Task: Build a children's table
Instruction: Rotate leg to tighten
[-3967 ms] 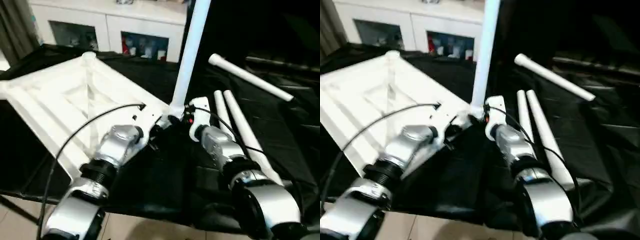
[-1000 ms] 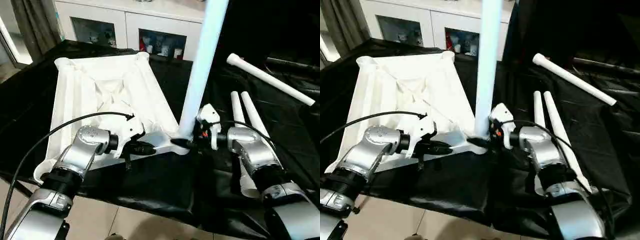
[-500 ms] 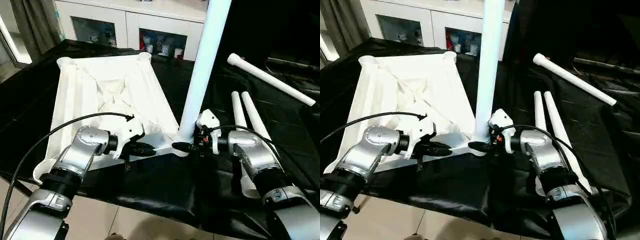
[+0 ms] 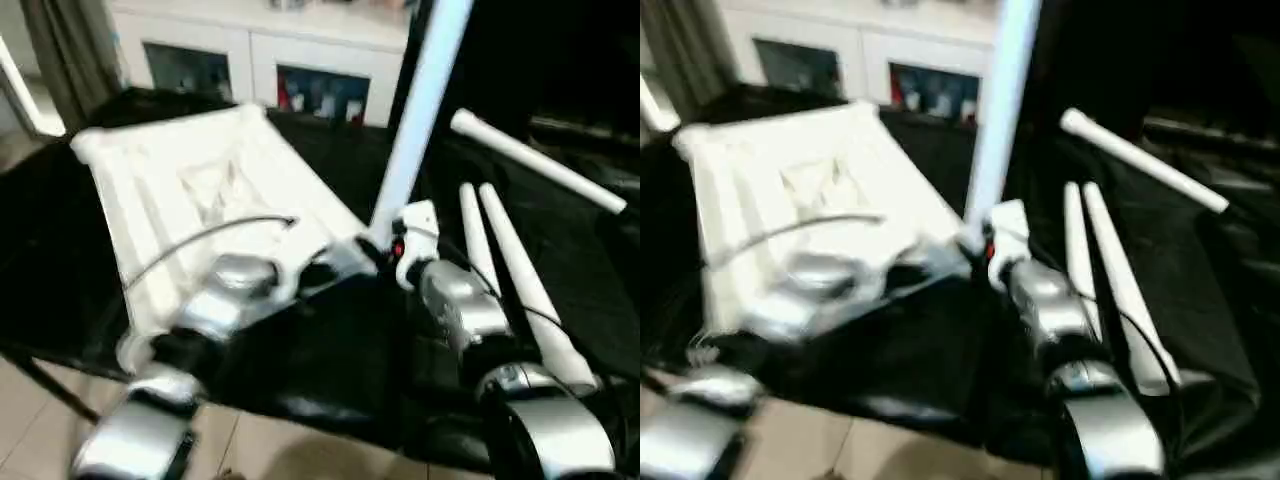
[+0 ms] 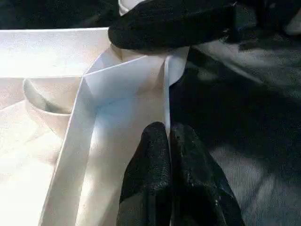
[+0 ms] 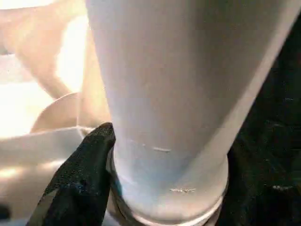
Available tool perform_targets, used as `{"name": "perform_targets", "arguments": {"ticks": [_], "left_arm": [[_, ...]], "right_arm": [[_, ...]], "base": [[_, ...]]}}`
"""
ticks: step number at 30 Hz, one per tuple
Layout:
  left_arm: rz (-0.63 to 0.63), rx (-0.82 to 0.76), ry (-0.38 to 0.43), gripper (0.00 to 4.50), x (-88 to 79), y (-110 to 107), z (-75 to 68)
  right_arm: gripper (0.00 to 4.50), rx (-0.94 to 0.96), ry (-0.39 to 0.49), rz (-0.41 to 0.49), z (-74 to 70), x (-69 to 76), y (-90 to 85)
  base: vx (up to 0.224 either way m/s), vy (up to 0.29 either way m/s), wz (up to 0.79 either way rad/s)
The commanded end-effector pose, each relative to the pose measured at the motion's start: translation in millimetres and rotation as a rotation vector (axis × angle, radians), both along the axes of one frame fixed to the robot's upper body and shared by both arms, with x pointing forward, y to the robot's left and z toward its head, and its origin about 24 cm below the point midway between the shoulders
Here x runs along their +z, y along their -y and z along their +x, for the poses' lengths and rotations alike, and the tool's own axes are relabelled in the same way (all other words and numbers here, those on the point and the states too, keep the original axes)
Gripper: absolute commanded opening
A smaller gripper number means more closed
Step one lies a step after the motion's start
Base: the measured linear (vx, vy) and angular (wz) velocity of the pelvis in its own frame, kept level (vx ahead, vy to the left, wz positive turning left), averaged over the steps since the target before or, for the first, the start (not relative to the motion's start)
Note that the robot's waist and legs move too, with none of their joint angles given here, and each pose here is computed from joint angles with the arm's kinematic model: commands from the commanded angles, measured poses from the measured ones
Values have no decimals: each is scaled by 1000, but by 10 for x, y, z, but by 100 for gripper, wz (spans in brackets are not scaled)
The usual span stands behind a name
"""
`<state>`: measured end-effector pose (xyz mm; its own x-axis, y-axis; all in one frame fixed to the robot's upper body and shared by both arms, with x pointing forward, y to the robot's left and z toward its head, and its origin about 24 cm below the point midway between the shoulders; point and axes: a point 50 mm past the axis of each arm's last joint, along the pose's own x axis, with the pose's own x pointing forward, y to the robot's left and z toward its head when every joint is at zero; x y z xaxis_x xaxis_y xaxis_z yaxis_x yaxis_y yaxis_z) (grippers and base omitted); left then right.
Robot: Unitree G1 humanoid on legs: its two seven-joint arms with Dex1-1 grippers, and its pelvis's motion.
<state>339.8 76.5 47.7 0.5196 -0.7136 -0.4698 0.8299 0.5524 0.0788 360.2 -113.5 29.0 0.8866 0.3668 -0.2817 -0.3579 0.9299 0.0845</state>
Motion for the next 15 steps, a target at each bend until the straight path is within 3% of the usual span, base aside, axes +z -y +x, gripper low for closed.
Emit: {"name": "perform_targets", "arguments": {"ticks": [1,3,5,8,12,15], "left_arm": [[-32,122,38,0,18,-2,64],[-26,110,46,0,20,4,63],[-24,102,50,0,23,-1,64],[-13,57,76,0,69,-119,65],[-8,12,74,0,78,-210,36],[-28,-133,92,0,112,-330,-43]], "right_arm": [[277,75,-97,16,-141,-219,-210],[332,89,-82,36,-132,-191,-233],[346,100,-71,52,-125,-169,-242],[383,170,-12,82,-54,-13,-136],[383,258,20,84,-36,88,-17],[383,422,52,26,-88,157,157]], "base": [[0,0,0],[0,0,0],[0,0,0],[0,0,0],[0,0,0],[0,0,0]]}}
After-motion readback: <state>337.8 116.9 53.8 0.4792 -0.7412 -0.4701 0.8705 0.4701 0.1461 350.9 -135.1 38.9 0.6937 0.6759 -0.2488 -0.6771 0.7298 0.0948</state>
